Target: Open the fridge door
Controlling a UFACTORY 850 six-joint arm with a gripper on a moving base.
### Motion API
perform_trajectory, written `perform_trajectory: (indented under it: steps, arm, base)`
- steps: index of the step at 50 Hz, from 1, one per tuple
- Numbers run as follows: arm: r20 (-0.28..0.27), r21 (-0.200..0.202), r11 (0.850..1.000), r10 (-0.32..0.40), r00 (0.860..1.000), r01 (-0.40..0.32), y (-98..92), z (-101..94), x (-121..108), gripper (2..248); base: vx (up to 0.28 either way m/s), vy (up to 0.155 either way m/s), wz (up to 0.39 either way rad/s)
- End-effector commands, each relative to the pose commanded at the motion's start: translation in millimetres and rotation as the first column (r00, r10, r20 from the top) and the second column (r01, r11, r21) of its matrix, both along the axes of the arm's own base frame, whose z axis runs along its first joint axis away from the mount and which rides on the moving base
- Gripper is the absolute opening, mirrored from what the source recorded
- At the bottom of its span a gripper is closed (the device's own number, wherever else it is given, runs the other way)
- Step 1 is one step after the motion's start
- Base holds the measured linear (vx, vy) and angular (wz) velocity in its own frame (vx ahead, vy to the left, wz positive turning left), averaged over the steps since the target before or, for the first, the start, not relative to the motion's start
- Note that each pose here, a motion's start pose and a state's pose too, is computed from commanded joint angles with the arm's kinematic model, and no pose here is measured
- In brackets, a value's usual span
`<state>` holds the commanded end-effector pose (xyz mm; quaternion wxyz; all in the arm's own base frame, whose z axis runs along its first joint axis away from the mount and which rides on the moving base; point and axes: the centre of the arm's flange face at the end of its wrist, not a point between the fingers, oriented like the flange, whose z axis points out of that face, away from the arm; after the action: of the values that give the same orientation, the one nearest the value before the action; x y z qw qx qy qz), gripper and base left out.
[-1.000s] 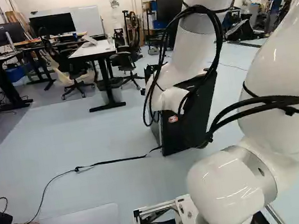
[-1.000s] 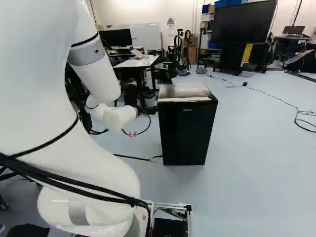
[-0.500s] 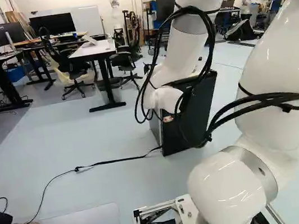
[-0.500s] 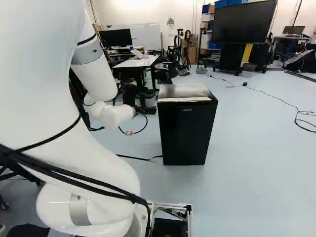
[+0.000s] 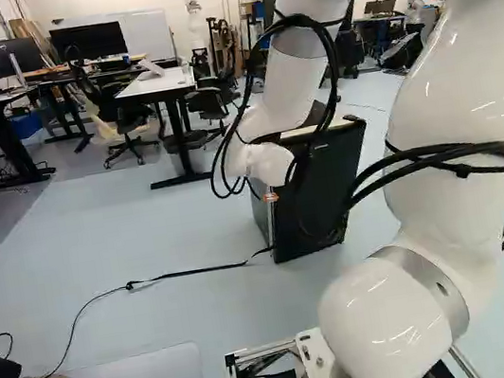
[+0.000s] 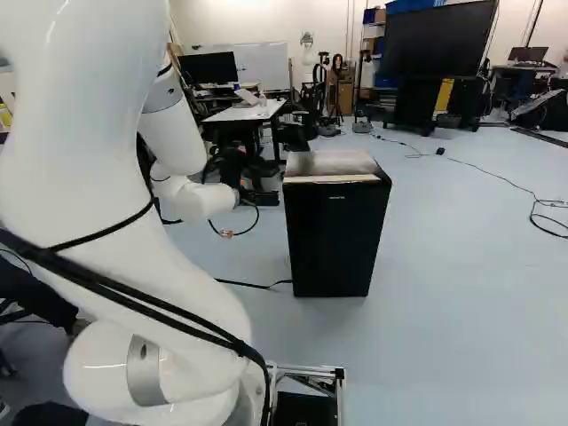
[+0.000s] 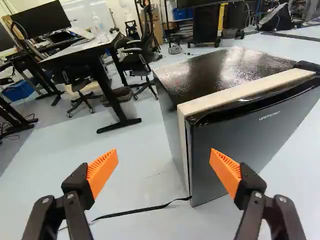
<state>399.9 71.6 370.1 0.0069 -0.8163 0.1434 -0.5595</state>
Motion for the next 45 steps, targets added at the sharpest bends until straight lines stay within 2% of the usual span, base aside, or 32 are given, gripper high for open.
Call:
perform_trajectory:
  steps: [22,45]
  arm:
    - [-0.009,0.050,0.995,-0.089,0.996,0.090,17.0,-2.7,21,247]
    - [-0.026,0.103,0.977,-0.186,0.982,0.188,35.4,-6.3,35,247]
  base:
    - [0.000,0.000,0.000]
    - [0.000,0.000,0.000]
